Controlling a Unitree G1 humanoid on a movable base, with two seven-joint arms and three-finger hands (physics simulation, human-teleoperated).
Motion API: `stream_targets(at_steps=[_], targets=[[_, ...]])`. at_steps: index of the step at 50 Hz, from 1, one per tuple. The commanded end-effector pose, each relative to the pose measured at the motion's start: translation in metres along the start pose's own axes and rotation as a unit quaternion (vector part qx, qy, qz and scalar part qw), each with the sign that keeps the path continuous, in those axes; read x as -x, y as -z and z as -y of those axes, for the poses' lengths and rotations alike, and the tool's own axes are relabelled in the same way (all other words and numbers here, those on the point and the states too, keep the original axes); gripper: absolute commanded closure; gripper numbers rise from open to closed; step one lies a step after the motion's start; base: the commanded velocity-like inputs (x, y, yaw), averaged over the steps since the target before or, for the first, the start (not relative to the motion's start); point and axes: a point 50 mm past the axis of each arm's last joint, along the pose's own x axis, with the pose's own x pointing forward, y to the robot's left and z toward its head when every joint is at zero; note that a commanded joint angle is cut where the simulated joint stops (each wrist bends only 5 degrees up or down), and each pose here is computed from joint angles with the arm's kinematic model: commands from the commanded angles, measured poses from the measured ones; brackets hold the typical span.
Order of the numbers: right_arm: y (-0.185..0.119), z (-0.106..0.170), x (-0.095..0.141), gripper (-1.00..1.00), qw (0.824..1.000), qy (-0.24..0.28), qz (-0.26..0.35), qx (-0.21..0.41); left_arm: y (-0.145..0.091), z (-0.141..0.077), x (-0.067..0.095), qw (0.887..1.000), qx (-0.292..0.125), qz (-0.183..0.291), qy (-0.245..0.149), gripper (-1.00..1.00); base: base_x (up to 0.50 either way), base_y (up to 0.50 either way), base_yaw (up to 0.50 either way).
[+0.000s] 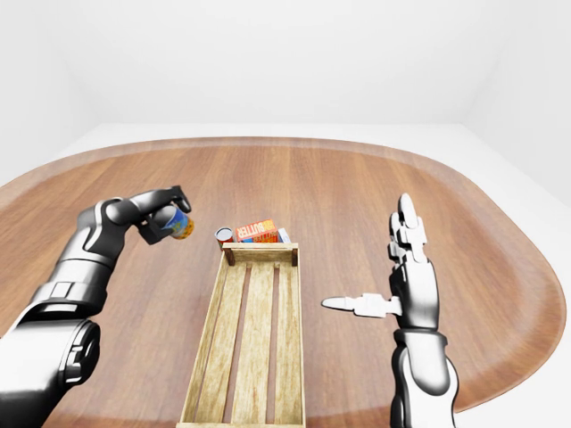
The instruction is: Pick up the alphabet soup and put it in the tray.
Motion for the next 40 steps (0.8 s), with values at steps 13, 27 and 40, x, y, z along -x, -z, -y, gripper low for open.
stream_targets(at_steps=[13,27,40], targets=[[-0.002,-0.003,-0.003,-0.98,1.0,-0.004,0.007,0.001,-0.089,0.005,0.025,0.984,-0.086,0.141,-0.066,1.0,0.0,0.0,0.0],[-0.004,-0.003,-0.004,-0.98,1.0,-0.006,0.013,-0.002,-0.123,0.063,0.007,0.971,-0.163,0.174,0.012,1.0,0.0,0.0,0.0],[0.0,-0.002,-0.001,-0.98,1.0,-0.004,0.001,-0.006,-0.129,0.092,0.002,0.962,-0.201,0.178,0.046,1.0,0.0,0.0,0.0]])
